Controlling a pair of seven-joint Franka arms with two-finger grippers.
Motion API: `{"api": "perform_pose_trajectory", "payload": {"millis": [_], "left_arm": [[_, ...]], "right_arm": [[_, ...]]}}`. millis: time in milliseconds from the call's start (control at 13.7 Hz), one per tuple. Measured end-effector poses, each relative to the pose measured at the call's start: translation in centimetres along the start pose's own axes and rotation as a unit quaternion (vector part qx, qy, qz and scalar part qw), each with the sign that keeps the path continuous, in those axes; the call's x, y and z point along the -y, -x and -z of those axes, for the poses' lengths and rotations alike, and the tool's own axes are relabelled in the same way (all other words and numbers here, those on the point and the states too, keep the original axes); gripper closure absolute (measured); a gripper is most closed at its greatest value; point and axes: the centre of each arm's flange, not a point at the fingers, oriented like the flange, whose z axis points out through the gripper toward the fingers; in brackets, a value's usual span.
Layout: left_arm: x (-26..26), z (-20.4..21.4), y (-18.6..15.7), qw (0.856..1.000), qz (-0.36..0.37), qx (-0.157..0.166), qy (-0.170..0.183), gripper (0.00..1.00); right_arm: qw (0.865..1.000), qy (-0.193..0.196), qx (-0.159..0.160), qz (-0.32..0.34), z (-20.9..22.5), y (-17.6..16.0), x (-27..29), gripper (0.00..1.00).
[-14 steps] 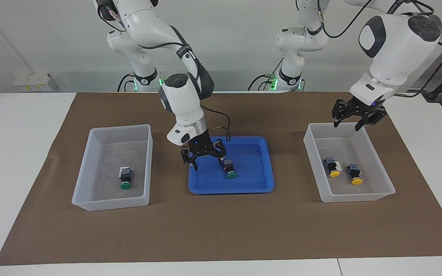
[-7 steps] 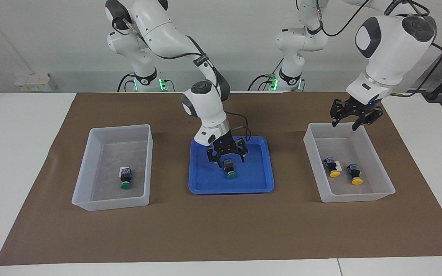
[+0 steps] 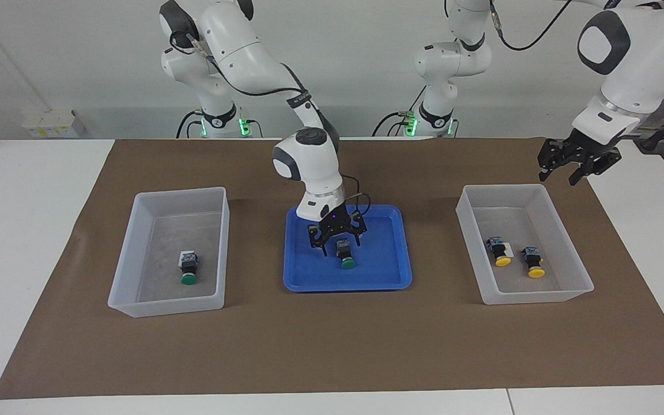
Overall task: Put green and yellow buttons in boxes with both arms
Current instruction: 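Grasp the last green-capped button on the tray with the right gripper, then carry the green button to the clear bin with the right gripper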
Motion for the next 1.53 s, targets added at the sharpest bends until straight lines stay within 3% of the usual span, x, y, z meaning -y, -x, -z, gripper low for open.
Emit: {"api": "perform_pose_trajectory", "payload": {"millis": [73, 292, 438, 730, 876, 949, 1241, 1532], "left_arm": [[-0.5, 0.1, -0.2, 1.0, -0.002, -0.001, 0.0, 0.36], [-2.0, -0.1, -0.7, 1.0, 0.009, 0.001, 0.002, 0.37], [-2.7, -0.2, -0.9, 1.0, 0.013, 0.001, 0.002, 0.34], [-2.9, -0.3, -1.1, 0.999, 0.035, 0.002, -0.006, 0.22], [-3.2, -0.3, -1.2, 0.999, 0.038, 0.006, -0.028, 0.04], [-3.7, -0.3, -1.3, 0.998, 0.046, 0.008, -0.039, 0.0], [-5.5, -0.3, -1.7, 0.997, 0.063, 0.007, -0.05, 0.0], [-5.1, -0.4, -1.7, 0.996, 0.067, 0.006, -0.052, 0.0]], "right_arm": [[1.0, 0.003, 0.001, 0.005, -0.2, 0.2, -0.1, 0.05], [1.0, 0.007, 0.004, 0.009, -0.5, 0.4, -0.4, 0.43], [1.0, 0.007, 0.003, 0.009, -0.5, 0.4, -0.5, 0.59], [1.0, 0.029, 0.006, -0.002, 1.6, -1.7, -3.2, 0.59], [0.999, 0.051, 0.004, -0.015, 5.2, -3.8, -6.1, 0.59], [0.998, 0.064, 0.003, -0.023, 7.4, -4.9, -7.8, 0.59], [0.993, 0.114, 0.013, -0.035, 14.7, -7.1, -15.3, 0.59], [0.988, 0.148, 0.029, -0.042, 18.3, -7.4, -23.8, 0.59]]}}
